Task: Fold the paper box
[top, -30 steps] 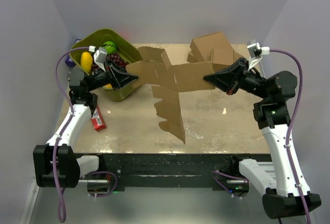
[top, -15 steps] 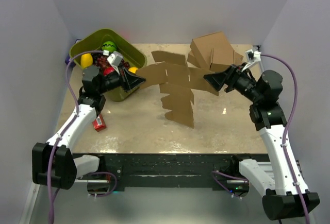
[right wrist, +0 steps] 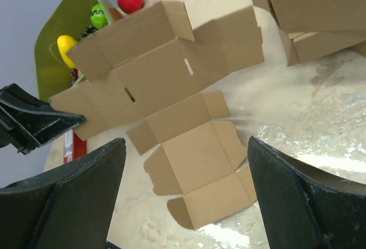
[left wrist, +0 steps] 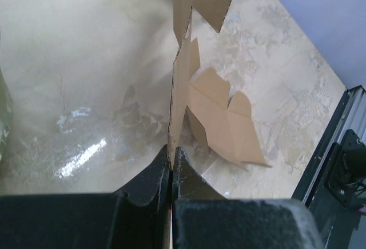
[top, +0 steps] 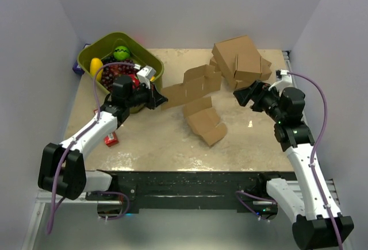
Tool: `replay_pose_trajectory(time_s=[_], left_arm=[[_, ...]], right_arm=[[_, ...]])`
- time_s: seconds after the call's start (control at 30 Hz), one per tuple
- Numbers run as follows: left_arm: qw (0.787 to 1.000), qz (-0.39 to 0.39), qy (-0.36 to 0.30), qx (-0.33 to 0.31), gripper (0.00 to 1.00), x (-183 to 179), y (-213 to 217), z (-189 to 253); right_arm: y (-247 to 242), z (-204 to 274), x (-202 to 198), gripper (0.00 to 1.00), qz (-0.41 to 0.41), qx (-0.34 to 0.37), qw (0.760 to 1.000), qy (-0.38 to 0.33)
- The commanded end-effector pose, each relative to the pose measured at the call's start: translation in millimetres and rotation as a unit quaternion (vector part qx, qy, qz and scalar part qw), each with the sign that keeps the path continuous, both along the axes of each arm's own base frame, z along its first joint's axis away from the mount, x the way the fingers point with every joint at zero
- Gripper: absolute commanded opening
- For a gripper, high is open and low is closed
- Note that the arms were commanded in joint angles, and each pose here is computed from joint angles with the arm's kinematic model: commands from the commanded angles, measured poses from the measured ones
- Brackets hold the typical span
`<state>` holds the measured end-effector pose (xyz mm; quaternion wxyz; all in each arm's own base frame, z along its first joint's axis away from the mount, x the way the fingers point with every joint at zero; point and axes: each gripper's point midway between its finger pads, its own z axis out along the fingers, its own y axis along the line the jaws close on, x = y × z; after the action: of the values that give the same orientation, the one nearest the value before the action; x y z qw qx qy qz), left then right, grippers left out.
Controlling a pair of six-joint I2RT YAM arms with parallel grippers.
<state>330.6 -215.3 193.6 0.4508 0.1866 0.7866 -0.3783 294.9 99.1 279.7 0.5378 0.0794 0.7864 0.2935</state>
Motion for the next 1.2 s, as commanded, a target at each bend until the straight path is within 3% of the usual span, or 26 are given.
replay_pose_trajectory(time_s=[0.0, 0.27, 0.47, 0.6, 0.8, 1.17], left_arm=[[0.999, -0.007, -0.032, 0.009, 0.0, 5.5, -3.8, 16.0], [0.997, -0.045, -0.058, 0.029, 0.0, -5.9, -20.0, 16.7], [0.992, -0.06, -0.087, 0.062, 0.0, -12.7, -26.4, 17.4], [0.988, -0.074, -0.107, 0.082, 0.0, -19.2, -32.3, 17.0], [0.981, -0.091, -0.141, 0.099, 0.0, -26.4, -38.3, 21.1], [0.977, -0.105, -0.146, 0.118, 0.0, -37.1, -41.1, 15.5]], right_arm=[[-3.5, 9.7, 3.9, 0.9, -0.015, 0.006, 0.999, -0.031], [53.0, 12.6, 22.1, 0.89, 0.035, 0.148, 0.988, -0.001], [112.8, 10.8, 30.8, 0.89, 0.079, 0.251, 0.964, 0.049], [114.9, 5.9, 41.3, 0.91, 0.045, 0.287, 0.954, 0.075], [104.0, -11.2, 57.4, 0.91, -0.018, 0.302, 0.948, 0.094], [108.7, -32.4, 77.0, 0.91, -0.033, 0.305, 0.945, 0.111]])
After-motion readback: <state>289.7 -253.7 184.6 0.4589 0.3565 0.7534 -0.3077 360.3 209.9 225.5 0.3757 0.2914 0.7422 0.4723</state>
